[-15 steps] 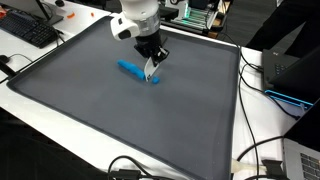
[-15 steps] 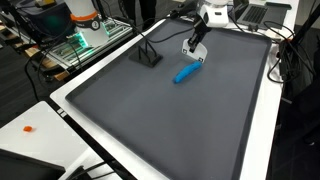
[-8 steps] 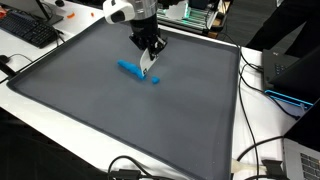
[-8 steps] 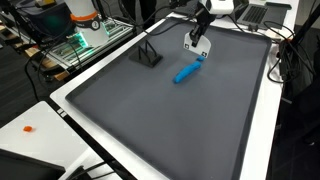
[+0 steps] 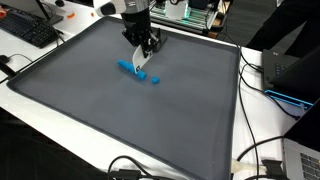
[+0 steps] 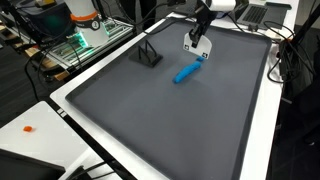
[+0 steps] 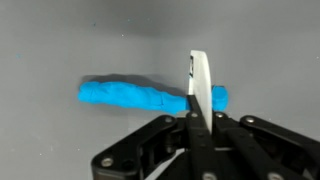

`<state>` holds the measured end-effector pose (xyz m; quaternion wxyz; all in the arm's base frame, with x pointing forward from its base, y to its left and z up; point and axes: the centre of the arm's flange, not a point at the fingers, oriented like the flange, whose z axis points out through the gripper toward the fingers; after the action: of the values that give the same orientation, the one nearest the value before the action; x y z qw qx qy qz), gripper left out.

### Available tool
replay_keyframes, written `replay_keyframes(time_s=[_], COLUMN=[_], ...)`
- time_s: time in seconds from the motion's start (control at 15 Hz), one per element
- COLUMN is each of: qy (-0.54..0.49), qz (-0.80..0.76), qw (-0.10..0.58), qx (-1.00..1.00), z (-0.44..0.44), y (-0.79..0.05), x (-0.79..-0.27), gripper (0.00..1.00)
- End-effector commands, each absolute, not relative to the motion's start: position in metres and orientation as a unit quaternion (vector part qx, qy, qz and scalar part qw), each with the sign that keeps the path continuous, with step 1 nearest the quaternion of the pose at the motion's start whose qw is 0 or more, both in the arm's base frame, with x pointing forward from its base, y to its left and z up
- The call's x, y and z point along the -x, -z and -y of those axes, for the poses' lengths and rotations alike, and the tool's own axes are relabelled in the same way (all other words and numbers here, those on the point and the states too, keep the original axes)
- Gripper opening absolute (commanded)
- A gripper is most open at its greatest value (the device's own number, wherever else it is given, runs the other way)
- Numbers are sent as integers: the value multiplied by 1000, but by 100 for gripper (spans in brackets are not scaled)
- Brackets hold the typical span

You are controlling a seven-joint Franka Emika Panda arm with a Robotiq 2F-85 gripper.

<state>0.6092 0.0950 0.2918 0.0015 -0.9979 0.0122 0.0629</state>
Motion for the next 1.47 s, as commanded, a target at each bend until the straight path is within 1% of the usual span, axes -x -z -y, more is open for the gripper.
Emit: replay_keyframes(time_s=[0.0, 0.6, 1.4], qy=[-64, -58, -45], qz=[-4, 1, 8], qw=[-10, -29, -37], qx=[998, 998, 998], z=[-88, -84, -83], y=[-284, -264, -236], x=[-613, -624, -629], gripper=[1, 1, 1])
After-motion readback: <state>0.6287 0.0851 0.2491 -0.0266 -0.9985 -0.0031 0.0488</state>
